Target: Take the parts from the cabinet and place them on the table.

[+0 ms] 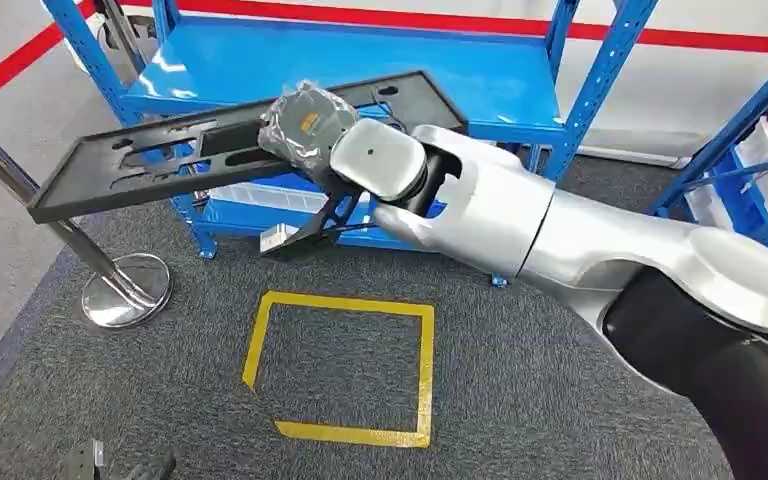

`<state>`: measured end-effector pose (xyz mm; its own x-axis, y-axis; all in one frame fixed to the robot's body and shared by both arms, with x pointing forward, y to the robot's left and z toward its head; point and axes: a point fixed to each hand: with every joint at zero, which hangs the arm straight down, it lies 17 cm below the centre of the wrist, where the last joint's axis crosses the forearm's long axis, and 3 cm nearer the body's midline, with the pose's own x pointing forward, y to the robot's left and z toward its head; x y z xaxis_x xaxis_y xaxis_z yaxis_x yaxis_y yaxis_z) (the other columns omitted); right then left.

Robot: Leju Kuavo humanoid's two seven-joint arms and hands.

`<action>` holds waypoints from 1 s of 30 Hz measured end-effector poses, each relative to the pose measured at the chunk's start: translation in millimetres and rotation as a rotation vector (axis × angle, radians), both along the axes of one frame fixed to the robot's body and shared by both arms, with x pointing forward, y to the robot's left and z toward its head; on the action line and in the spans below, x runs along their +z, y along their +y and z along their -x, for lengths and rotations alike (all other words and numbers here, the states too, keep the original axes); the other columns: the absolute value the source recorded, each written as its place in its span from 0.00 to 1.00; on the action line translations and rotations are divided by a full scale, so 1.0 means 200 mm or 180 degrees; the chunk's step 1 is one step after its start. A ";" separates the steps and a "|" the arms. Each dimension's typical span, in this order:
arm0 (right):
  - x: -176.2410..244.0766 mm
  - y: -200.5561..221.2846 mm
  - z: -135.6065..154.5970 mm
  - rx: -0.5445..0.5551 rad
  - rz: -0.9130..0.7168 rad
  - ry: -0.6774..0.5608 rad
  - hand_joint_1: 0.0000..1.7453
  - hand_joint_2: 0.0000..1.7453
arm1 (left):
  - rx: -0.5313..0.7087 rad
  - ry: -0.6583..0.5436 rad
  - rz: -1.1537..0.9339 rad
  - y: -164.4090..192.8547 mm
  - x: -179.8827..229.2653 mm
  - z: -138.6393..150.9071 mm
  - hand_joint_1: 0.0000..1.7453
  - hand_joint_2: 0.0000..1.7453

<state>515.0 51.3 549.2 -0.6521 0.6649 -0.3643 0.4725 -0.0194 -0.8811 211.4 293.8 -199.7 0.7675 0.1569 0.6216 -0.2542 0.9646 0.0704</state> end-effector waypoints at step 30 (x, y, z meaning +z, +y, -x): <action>-0.02 0.31 0.22 0.0436 0.0038 0.0006 1.00 1.00 | 0.0527 0.0194 0.0141 0.19 -0.12 -0.16 0.00 1.00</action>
